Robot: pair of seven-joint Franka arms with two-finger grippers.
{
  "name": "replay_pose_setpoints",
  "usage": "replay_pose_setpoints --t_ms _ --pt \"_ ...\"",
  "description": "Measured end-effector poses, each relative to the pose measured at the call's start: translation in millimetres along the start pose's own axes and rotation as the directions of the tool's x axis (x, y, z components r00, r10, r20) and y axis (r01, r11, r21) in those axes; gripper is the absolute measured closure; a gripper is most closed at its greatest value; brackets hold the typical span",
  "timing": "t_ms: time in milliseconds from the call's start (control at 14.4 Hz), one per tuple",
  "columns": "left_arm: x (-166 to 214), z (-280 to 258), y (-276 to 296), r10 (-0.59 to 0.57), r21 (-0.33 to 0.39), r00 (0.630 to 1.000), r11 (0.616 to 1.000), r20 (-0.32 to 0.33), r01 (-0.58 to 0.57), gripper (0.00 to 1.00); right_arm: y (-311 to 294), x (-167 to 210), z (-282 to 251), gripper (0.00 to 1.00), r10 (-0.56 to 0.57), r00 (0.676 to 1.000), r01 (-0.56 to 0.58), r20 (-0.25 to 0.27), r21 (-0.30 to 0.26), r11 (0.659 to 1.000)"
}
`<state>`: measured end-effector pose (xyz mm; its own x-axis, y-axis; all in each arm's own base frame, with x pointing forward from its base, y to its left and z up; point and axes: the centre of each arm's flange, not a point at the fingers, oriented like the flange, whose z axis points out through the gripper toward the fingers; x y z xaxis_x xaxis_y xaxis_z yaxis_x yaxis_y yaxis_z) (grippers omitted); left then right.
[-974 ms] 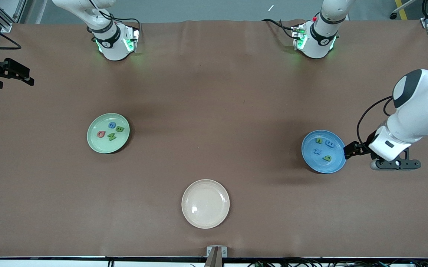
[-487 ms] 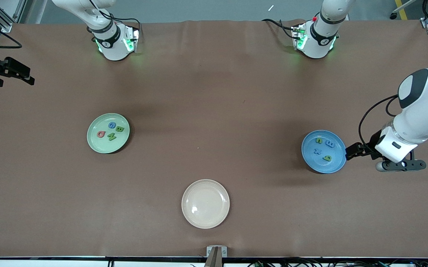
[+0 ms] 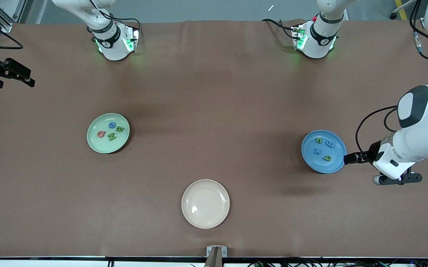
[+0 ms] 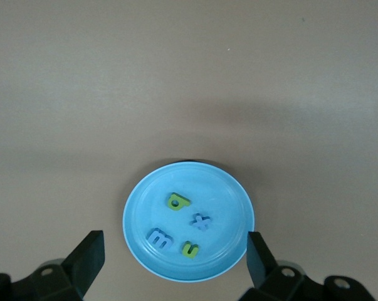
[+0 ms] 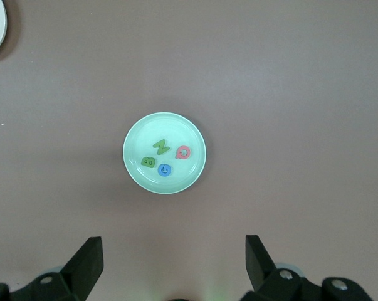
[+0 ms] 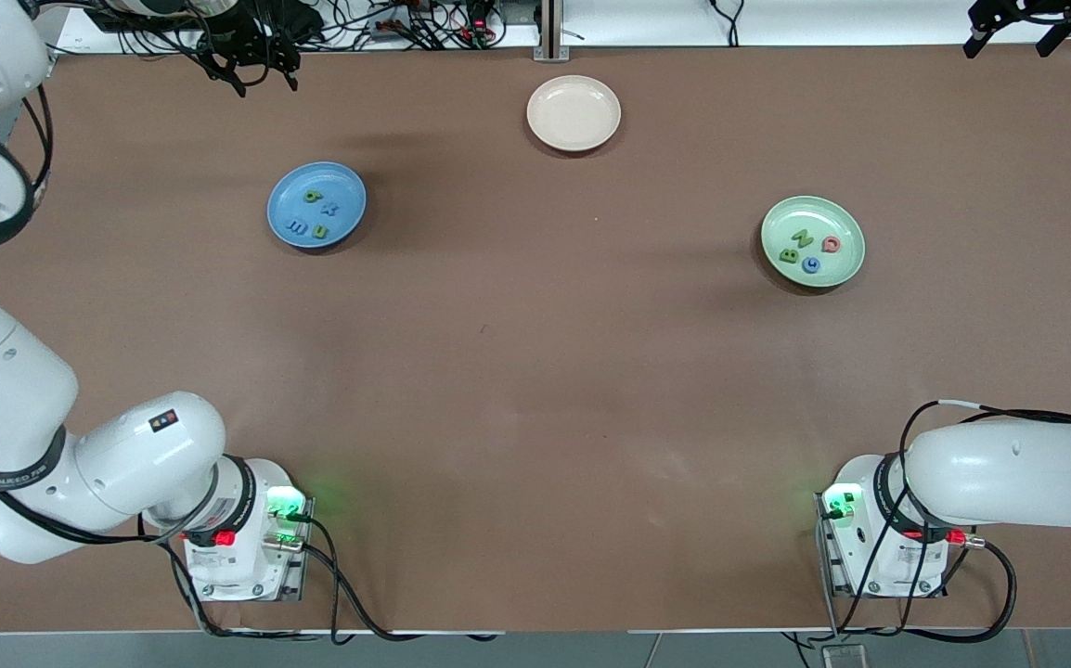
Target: Sort upper and lower case letters into plates
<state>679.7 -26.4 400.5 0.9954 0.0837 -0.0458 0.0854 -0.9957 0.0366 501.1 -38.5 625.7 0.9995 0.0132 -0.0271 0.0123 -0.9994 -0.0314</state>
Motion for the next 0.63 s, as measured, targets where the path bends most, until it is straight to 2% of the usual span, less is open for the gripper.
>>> replay_pose_setpoints --t_ms 626 --pt "-30 -78 -22 -0.027 0.031 0.999 0.999 -0.034 0.028 0.0 -3 1 0 0.0 -0.005 1.0 0.005 -0.002 0.0 1.0"
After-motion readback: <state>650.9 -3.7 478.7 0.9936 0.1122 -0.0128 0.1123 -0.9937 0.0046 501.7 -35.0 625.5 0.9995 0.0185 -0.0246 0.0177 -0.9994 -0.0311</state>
